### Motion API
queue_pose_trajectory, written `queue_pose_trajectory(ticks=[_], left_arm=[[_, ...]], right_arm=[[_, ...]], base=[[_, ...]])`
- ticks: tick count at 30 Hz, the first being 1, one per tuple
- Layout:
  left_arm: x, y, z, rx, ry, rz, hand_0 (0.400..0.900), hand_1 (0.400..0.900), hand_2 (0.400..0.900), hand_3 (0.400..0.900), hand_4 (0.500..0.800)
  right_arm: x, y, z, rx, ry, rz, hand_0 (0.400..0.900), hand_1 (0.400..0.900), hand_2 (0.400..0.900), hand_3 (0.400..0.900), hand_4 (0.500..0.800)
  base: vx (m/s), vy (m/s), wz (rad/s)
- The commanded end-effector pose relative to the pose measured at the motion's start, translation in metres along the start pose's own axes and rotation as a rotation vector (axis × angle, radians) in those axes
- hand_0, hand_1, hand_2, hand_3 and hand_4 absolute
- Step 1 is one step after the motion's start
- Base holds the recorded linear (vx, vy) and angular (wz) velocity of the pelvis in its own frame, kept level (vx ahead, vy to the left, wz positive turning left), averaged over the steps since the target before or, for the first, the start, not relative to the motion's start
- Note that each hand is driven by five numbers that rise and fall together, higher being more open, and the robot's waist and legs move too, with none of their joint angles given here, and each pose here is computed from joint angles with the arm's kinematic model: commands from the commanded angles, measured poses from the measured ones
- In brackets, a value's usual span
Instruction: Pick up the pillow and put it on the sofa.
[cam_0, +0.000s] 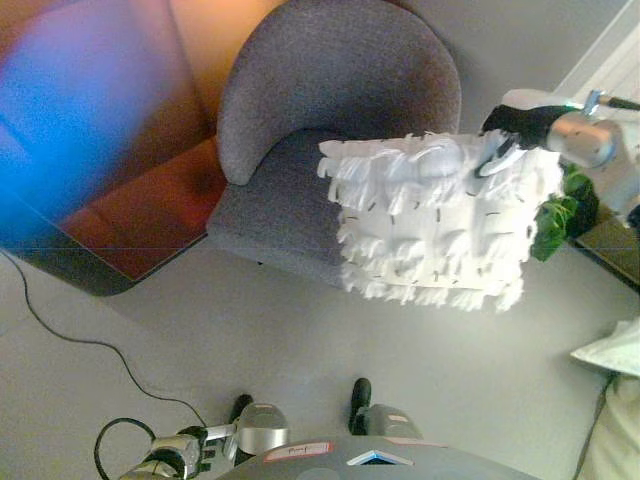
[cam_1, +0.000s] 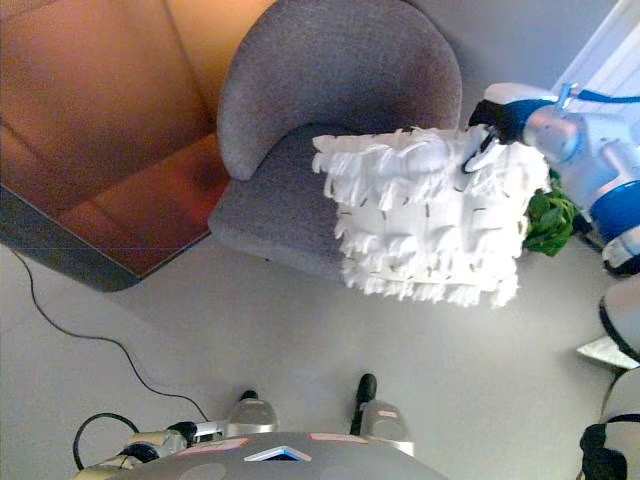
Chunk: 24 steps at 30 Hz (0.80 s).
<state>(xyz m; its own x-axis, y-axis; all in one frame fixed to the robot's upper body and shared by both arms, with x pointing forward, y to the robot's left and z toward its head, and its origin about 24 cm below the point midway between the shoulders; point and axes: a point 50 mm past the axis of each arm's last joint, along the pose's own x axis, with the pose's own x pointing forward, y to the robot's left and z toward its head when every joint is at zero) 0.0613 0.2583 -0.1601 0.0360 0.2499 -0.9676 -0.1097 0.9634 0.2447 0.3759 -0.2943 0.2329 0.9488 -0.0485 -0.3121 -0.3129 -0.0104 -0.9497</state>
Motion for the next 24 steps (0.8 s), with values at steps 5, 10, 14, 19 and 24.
queue_pose_trajectory(ticks=[5, 10, 14, 19, 24], left_arm=[[-0.002, 0.049, -0.022, 0.153, 0.063, 0.133, 0.9, 0.9, 0.9, 0.9, 0.8], [-0.002, 0.053, -0.038, 0.102, 0.1, 0.121, 0.9, 0.9, 0.9, 0.9, 0.8], [-0.002, 0.053, -0.046, 0.093, 0.123, 0.11, 0.9, 0.9, 0.9, 0.9, 0.8], [-0.002, 0.055, -0.05, 0.098, 0.142, 0.102, 0.9, 0.9, 0.9, 0.9, 0.8], [-0.002, 0.056, -0.048, 0.097, 0.139, 0.088, 0.9, 0.9, 0.9, 0.9, 0.8]], right_arm=[[-0.053, -0.122, 0.014, -0.003, -0.056, -0.359, 0.4, 0.4, 0.4, 0.4, 0.5], [-0.044, -0.113, 0.034, -0.051, -0.1, -0.295, 0.4, 0.4, 0.4, 0.4, 0.5], [-0.036, -0.106, 0.033, -0.053, -0.091, -0.245, 0.4, 0.4, 0.4, 0.4, 0.5], [-0.027, -0.101, 0.026, 0.009, -0.05, -0.222, 0.4, 0.4, 0.4, 0.4, 0.5], [-0.026, -0.1, 0.007, 0.104, 0.054, -0.227, 0.4, 0.4, 0.4, 0.4, 0.5]], base=[[0.104, -0.038, 0.76], [0.093, -0.007, 0.12], [0.09, 0.006, 0.29], [0.065, -0.01, 0.28], [0.011, -0.059, 0.19]])
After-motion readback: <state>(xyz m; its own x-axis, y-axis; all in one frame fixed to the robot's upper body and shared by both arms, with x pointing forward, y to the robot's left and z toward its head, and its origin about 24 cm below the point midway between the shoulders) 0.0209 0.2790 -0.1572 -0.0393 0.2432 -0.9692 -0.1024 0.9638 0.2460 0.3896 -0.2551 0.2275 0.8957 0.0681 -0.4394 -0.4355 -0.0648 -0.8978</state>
